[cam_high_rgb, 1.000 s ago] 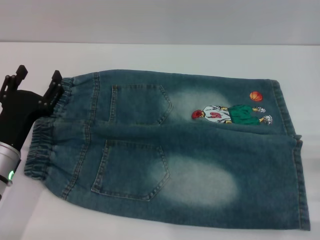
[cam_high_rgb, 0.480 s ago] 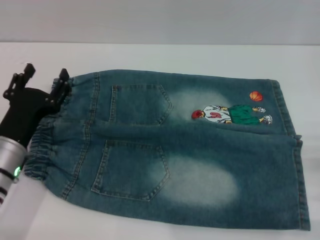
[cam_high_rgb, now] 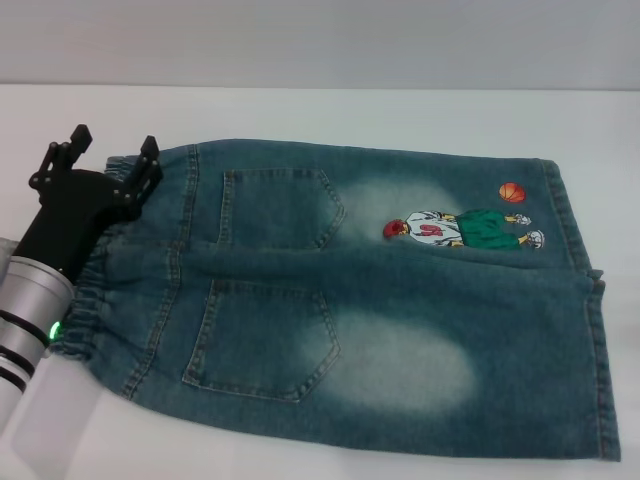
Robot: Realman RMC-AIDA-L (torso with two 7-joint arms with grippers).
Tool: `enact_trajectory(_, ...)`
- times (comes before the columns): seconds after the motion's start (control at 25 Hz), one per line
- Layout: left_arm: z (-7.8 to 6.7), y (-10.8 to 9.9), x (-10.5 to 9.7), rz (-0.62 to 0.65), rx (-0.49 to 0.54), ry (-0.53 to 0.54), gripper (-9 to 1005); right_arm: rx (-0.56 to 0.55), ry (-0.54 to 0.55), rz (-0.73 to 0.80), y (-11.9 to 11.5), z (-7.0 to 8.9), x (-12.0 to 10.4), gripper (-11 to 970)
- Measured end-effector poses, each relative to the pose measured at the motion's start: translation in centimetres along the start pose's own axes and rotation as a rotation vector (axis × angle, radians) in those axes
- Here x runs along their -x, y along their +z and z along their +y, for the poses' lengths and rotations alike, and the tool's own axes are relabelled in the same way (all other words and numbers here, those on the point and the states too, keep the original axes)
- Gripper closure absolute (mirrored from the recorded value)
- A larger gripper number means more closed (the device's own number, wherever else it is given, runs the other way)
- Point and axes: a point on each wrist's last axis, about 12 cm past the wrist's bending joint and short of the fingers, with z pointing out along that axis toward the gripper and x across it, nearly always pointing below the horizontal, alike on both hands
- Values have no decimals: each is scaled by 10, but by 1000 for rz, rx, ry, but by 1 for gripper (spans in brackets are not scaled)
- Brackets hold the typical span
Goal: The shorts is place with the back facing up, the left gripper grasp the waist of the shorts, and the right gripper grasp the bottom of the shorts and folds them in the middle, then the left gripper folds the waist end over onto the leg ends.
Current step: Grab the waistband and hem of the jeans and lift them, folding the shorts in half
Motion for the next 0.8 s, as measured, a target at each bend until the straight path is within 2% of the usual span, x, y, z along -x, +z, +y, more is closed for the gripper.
enact_trajectory(0.6,-2,-1,1,-12,1,-6,194,34,-20,49,10,3,-4,408)
enact_trajectory(0.8,-1,-1,1,-8,1,-7,194,29,13,80,16,1,-6,409)
